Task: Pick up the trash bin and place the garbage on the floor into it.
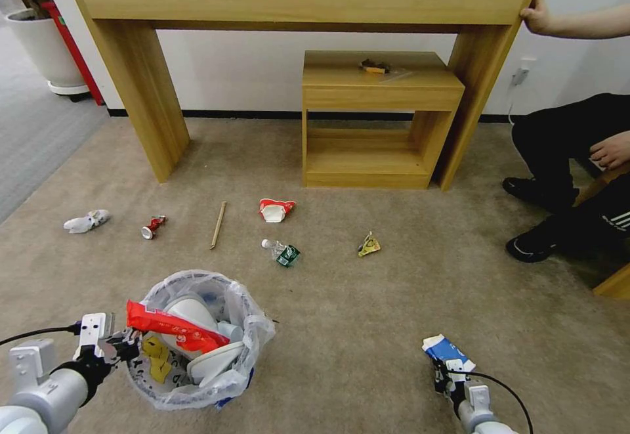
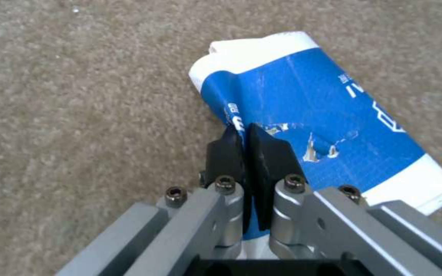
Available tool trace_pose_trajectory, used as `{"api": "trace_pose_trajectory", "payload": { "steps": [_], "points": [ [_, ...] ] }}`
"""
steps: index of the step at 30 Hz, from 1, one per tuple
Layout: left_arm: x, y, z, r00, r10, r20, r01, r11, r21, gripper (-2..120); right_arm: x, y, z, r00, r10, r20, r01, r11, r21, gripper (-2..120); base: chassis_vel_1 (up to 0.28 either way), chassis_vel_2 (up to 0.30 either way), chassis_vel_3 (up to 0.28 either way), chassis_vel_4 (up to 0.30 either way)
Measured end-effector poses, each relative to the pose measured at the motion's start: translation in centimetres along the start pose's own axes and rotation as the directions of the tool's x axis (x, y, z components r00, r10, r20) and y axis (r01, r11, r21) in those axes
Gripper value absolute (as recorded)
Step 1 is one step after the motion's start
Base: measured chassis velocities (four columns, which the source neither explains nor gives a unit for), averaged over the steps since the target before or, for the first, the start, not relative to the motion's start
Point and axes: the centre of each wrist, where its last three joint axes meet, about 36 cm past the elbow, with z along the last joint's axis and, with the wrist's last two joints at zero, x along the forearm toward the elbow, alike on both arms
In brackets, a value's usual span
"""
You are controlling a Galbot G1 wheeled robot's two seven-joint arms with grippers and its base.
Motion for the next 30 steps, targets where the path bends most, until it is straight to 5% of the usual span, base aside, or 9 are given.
{"api": "trace_pose_trajectory", "payload": {
  "steps": [7,15,19,20,22,23,26,27,30],
  "points": [
    [0.0,0.0,-0.3,1.0,0.0,0.01,0.0,1.0,0.001,0,2.8,-1.8,-5.6,0.986,0.019,0.167,-0.024,0.999,0.029,0,0.0,0.0,0.0,0.0],
    [-0.3,-0.4,-0.3,1.0,-0.007,0.011,0.007,1.0,0.007,0,8.5,-2.7,-18.4,0.892,-0.134,0.433,0.072,0.985,0.155,0,0.0,0.0,0.0,0.0],
    [-1.3,-0.6,-0.4,1.0,-0.011,0.014,0.01,1.0,0.011,0,11.0,0.8,-26.9,0.761,-0.372,0.531,0.258,0.925,0.279,0,0.0,0.0,0.0,0.0],
    [-1.3,-0.6,-0.4,1.0,-0.011,0.014,0.01,1.0,0.011,0,11.0,0.8,-26.9,0.761,-0.372,0.531,0.258,0.925,0.279,0,0.0,0.0,0.0,0.0],
    [-1.8,-0.7,-0.6,1.0,-0.012,0.016,0.012,1.0,0.007,0,11.8,3.4,-30.8,0.67,-0.502,0.547,0.364,0.864,0.347,0,0.0,0.0,0.0,0.0],
    [-1.8,-0.7,-0.6,1.0,-0.012,0.016,0.012,1.0,0.007,0,11.8,3.4,-30.8,0.67,-0.502,0.547,0.364,0.864,0.347,0,0.0,0.0,0.0,0.0],
    [-2.6,-0.5,-1.1,1.0,-0.007,0.013,0.007,1.0,0.001,0,13.0,8.5,-35.1,0.509,-0.696,0.507,0.513,0.718,0.47,0,0.0,0.0,0.0,0.0],
    [-2.6,-0.5,-1.1,1.0,-0.007,0.013,0.007,1.0,0.001,0,13.0,8.5,-35.1,0.509,-0.696,0.507,0.513,0.718,0.47,0,0.0,0.0,0.0,0.0],
    [-3.5,-0.3,-1.4,1.0,-0.006,0.006,0.006,1.0,-0.011,0,13.5,12.3,-35.8,0.4,-0.806,0.437,0.609,0.59,0.53,0,0.0,0.0,0.0,0.0]
  ]
}}
